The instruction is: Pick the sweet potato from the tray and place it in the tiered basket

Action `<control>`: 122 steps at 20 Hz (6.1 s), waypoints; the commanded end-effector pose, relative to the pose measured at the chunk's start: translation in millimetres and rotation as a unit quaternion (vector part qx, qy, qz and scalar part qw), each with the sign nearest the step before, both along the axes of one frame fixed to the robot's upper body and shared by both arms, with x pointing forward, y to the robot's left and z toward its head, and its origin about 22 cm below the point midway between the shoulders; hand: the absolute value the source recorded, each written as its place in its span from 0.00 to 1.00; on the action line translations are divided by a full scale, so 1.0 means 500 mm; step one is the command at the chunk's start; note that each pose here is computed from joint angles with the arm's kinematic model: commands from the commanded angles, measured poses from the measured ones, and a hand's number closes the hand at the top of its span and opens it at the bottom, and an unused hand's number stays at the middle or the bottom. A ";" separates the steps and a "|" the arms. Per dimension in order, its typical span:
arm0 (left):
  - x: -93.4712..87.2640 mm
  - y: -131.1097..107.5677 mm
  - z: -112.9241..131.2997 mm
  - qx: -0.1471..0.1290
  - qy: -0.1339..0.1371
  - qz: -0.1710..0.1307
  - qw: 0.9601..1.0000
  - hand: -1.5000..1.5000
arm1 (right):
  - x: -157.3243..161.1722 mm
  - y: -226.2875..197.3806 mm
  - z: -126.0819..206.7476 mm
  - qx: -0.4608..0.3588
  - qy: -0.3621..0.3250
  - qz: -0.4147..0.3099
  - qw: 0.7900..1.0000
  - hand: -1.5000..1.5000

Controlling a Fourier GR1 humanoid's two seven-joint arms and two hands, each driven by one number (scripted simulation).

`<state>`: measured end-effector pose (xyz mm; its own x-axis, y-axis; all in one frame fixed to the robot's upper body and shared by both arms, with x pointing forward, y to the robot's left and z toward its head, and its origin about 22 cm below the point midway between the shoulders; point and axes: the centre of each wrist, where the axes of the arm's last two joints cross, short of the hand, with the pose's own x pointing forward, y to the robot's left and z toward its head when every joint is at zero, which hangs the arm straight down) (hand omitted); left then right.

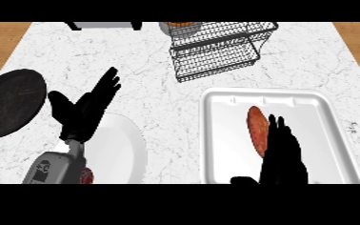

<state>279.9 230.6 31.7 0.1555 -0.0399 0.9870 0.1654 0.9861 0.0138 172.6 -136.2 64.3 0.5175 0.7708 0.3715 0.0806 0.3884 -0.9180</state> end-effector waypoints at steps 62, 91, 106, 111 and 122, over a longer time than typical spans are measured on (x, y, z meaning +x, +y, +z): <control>-0.024 0.018 -0.020 -0.005 0.009 0.007 1.000 0.50 | 0.160 -0.334 0.015 0.004 0.014 0.220 0.975 1.00; 0.006 -0.038 -0.019 0.005 0.005 -0.013 1.000 0.50 | 0.241 -0.227 0.563 0.025 -0.205 0.239 0.949 1.00; 0.021 -0.053 -0.015 0.009 0.008 -0.022 1.000 0.50 | 0.472 -0.091 0.495 0.100 -0.210 0.232 0.944 1.00; -0.004 -0.034 -0.037 -0.004 0.013 -0.014 1.000 0.50 | 0.519 -0.048 0.470 0.119 -0.207 0.236 0.942 1.00; 0.002 -0.034 -0.015 0.002 0.007 -0.029 1.000 0.50 | 0.569 0.064 0.340 0.307 -0.210 0.257 0.892 0.00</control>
